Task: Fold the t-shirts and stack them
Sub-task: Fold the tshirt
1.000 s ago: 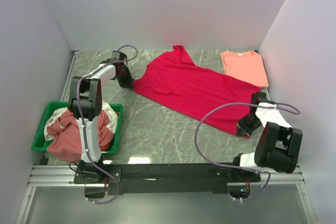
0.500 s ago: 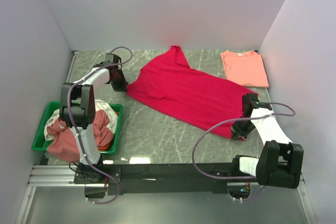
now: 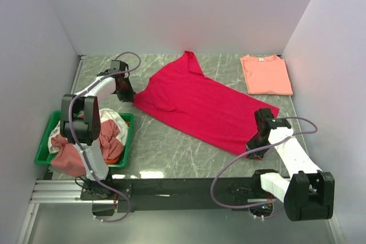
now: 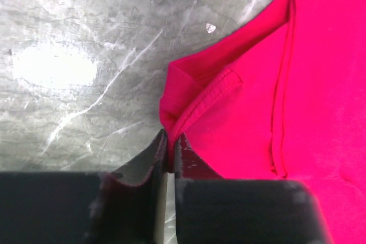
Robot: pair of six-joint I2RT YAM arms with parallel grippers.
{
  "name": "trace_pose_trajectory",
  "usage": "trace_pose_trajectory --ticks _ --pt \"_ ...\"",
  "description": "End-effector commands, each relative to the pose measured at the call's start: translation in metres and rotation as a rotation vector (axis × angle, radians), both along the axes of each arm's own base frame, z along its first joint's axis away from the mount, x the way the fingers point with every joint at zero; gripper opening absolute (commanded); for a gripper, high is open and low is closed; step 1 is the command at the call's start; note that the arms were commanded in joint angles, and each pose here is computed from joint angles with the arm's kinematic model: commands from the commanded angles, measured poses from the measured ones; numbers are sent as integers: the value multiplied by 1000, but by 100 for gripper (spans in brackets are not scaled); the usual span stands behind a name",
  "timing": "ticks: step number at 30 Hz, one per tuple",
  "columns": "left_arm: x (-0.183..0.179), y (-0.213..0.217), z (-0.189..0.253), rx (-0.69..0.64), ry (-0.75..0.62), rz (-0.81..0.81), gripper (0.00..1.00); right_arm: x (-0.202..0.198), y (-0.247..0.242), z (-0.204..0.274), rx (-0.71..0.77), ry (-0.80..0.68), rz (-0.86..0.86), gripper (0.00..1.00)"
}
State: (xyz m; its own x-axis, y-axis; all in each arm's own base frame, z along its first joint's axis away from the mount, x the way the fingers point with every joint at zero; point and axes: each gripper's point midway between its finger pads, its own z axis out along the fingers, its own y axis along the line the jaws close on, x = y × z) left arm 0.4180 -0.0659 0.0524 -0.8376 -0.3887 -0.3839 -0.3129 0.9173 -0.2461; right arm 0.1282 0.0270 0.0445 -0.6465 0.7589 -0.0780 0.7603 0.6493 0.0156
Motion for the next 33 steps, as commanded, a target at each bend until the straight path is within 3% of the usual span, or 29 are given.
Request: trace_pose_trajectory --ticks 1,2,3,4,5,6,10,13,21,33 --pt "4 12 28 44 -79 3 13 -5 3 5 -4 -5 -17 2" --pt "5 12 32 43 -88 3 36 -1 5 10 -2 -26 -2 11" --pt "6 12 38 43 -96 4 48 2 5 13 -3 -35 4 22" --pt "7 12 41 42 -101 4 59 5 5 16 -5 -46 15 40" --pt "8 17 48 67 -121 16 71 12 5 23 -10 -72 26 46" --pt "9 17 53 70 -132 17 74 16 4 26 -19 -82 31 50" --pt "12 11 72 61 -179 1 75 40 7 41 -12 -156 48 56" --pt "4 -21 76 23 -198 -88 70 57 12 43 7 -189 51 56" --pt "-41 -98 38 -171 -58 -259 60 86 25 42 35 -207 86 56" --pt "-33 -121 12 -265 11 -262 59 88 36 33 69 -209 91 56"
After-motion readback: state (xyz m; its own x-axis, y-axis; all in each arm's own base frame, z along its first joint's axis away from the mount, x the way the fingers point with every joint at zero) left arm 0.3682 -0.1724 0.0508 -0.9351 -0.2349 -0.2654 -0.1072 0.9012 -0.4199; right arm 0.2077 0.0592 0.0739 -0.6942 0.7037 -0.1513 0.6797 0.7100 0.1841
